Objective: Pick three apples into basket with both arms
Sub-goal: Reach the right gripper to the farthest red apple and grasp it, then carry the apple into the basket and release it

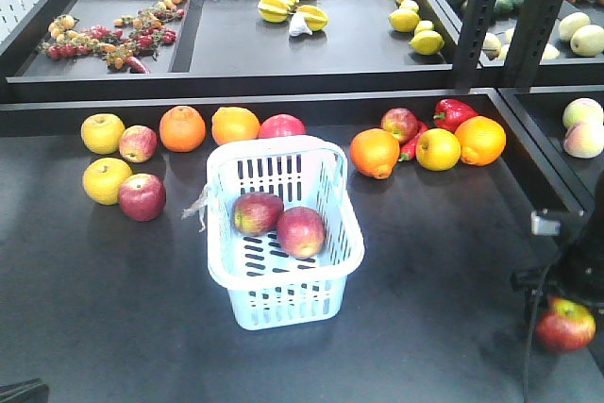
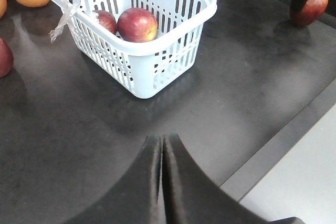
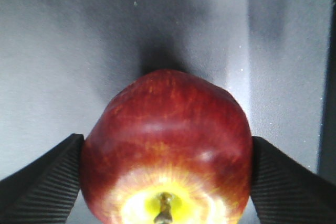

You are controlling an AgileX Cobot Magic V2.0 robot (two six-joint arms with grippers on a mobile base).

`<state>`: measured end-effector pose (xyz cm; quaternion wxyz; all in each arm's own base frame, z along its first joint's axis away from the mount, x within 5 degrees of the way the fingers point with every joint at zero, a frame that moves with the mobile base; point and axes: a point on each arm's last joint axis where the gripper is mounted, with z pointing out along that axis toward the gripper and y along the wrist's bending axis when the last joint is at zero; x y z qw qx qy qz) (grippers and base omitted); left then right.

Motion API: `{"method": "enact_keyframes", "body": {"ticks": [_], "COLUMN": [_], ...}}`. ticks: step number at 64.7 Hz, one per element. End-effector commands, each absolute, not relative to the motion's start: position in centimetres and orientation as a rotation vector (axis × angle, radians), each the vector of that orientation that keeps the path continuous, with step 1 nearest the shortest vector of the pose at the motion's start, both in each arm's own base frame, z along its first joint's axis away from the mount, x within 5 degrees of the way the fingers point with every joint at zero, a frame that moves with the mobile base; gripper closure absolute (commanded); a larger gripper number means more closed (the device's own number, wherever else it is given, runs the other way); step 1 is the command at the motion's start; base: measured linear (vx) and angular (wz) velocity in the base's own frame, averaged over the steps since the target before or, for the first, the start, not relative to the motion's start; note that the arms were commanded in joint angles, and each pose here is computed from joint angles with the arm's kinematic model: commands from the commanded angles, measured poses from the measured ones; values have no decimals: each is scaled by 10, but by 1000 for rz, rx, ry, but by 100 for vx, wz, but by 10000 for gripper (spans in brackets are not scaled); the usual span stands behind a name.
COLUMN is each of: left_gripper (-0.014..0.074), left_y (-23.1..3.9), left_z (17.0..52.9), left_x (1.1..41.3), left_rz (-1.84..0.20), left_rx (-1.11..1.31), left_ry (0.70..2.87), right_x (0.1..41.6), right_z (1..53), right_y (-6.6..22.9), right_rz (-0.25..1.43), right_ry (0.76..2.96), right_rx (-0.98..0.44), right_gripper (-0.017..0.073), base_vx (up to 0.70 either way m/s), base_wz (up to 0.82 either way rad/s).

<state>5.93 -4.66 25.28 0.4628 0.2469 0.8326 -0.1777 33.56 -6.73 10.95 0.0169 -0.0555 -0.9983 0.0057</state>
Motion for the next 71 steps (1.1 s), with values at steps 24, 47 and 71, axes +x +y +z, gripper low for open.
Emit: {"method": "enact_keyframes", "body": {"ticks": [24, 47, 71], "left_gripper": [601, 600, 600], "left_y": [-48, -48, -48], "left_z": [265, 265, 265], "left_x": [63, 63, 63], "left_rz": [-459, -459, -460], "left_rx": [555, 555, 555], "left_ry": [1984, 1984, 1984], "right_x": [322, 314, 357], "right_z": [270, 307, 271], "right_y": [-15, 108, 184], "right_rz": [-582, -1180, -1203], "right_ry": [-3538, -3561, -3468], "right_rx": [81, 591, 763], "right_gripper": [346, 351, 335], "base_vx": [0, 0, 0], "base_wz": [0, 0, 0]}}
